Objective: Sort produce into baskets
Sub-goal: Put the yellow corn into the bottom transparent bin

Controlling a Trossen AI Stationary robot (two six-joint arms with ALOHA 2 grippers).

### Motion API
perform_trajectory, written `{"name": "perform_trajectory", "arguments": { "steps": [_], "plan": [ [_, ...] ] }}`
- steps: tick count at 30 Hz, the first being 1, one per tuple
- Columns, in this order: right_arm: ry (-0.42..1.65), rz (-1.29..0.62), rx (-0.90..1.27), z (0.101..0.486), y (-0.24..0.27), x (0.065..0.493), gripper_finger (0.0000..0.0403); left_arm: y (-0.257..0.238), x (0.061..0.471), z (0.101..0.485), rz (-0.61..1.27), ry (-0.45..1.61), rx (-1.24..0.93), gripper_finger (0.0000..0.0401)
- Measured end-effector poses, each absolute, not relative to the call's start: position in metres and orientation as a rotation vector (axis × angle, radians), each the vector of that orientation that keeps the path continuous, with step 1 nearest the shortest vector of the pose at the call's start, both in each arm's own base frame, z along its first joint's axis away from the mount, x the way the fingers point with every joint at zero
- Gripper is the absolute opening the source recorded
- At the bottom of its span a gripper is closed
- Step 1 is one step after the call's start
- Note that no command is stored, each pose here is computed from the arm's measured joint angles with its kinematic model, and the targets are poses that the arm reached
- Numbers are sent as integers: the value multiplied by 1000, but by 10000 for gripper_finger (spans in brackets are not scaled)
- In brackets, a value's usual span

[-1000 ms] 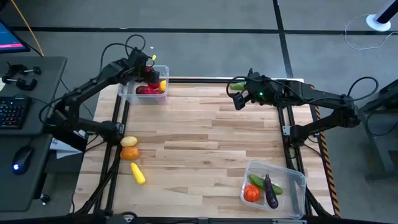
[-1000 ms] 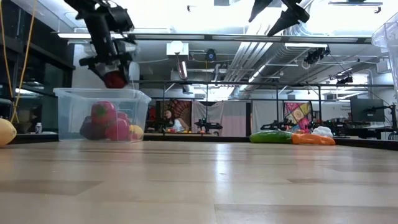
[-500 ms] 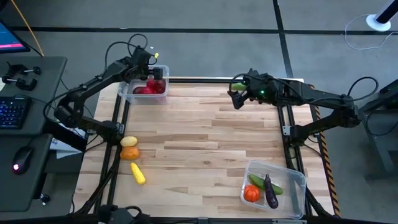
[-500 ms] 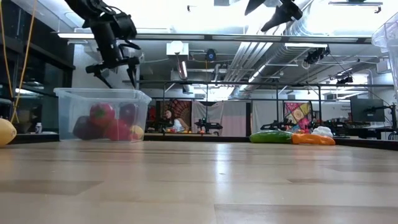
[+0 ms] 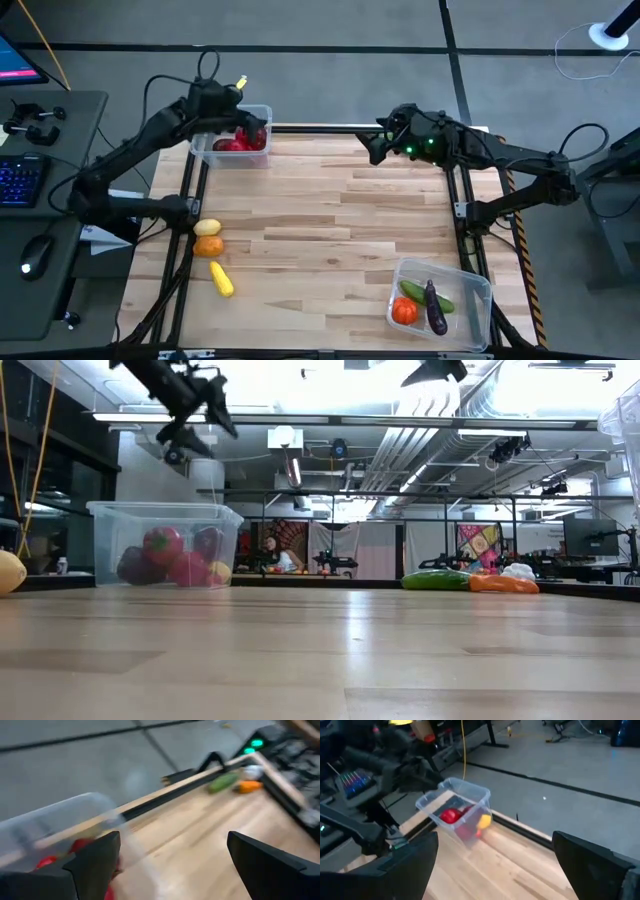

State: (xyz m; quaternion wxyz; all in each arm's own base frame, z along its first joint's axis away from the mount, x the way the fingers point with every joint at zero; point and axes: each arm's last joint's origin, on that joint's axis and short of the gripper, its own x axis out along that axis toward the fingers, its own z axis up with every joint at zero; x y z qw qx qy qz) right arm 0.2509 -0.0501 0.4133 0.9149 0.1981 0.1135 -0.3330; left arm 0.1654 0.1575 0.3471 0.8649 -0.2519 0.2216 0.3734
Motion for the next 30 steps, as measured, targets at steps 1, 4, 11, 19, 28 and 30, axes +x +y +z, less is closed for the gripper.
{"name": "perform_trajectory", "arguments": {
  "steps": [1, 4, 11, 19, 28, 30],
  "plan": [
    [224, -684, 406, 414, -50, 252, 383, 150, 166, 351, 754, 449, -511, 356],
    [206, -733, 404, 411, -54, 258, 383, 127, 170, 359, 659, 381, -481, 356],
    [378, -937, 686, 365, -104, 272, 383, 80, 179, 351, 465, 245, -546, 356],
    [597, -581, 800, 321, -129, 313, 383, 39, 184, 310, 317, 473, -679, 356],
    [690, -490, 709, 307, -122, 325, 383, -30, 158, 258, 128, 1264, -590, 356],
    [692, -489, 697, 307, -124, 324, 383, -47, 156, 254, 52, 1337, -507, 356]
  ]
}}
